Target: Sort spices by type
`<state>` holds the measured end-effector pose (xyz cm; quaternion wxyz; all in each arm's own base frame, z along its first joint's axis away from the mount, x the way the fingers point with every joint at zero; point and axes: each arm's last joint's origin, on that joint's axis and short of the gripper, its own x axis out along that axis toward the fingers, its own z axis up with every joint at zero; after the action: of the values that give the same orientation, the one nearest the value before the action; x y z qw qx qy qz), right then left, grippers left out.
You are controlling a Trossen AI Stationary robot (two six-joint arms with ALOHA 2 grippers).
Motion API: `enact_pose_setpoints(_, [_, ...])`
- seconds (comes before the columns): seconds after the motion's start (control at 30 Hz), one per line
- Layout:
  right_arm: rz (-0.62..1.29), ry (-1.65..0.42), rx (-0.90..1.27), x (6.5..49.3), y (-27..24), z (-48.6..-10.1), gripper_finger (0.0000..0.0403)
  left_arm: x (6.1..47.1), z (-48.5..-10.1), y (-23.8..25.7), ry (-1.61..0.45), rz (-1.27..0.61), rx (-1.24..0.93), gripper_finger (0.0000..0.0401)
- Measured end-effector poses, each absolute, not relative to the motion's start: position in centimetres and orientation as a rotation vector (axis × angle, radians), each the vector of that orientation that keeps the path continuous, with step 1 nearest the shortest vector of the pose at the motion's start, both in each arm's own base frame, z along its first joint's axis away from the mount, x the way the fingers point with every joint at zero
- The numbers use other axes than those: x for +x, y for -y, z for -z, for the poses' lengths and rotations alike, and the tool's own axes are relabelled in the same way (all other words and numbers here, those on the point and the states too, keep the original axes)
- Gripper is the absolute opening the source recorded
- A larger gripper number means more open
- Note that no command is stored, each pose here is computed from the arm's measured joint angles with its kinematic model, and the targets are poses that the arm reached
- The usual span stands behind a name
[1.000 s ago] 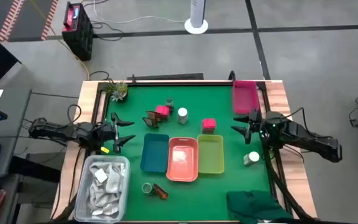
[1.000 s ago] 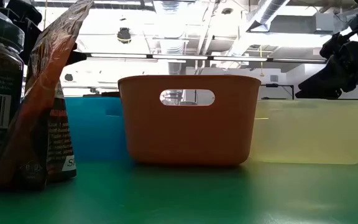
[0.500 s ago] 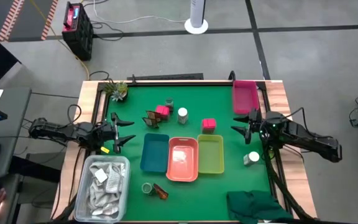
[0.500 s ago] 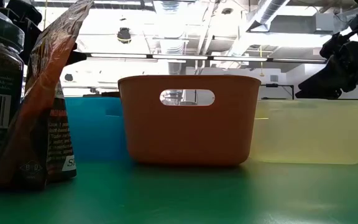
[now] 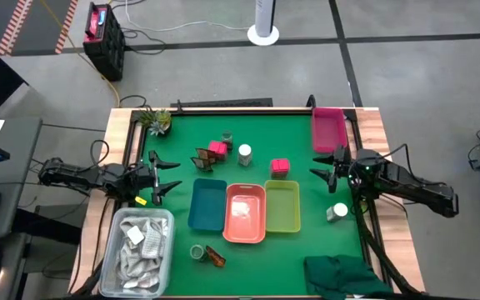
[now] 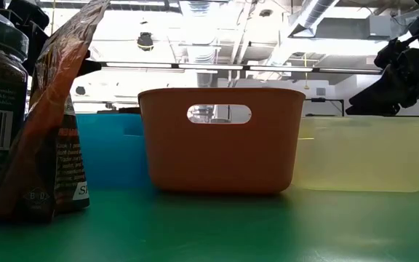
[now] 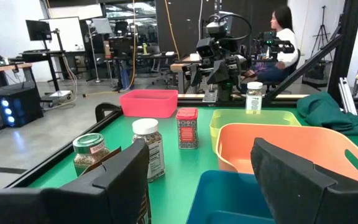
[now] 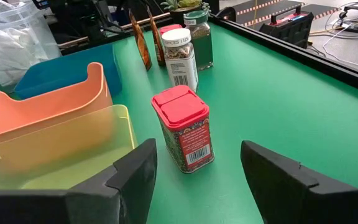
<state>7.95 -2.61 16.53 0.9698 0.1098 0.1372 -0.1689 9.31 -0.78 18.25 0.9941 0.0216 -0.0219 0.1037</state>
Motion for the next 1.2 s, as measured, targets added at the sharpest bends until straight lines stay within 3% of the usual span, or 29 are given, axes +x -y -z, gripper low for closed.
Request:
enact_pose_setpoints(0.83, [0.341, -0.277, 0.222, 7.95, 2.61, -16.54, 0.026, 9.31, -18.26, 0.77, 0.044, -0.208, 0.042, 0.0267])
enact_pose_setpoints(1.07, [0.341, -0.278, 0.218, 7.95, 2.61, -16.53, 0.026, 9.29, -18.65, 0.64, 0.11, -0.242, -0.112, 0.0267])
enact_pose_setpoints(1.2, [0.323, -0.305, 0.053, 7.93, 2.66, -16.54, 0.026, 9.28, -18.72, 0.64, 0.124, -0.239, -0.163, 0.0267])
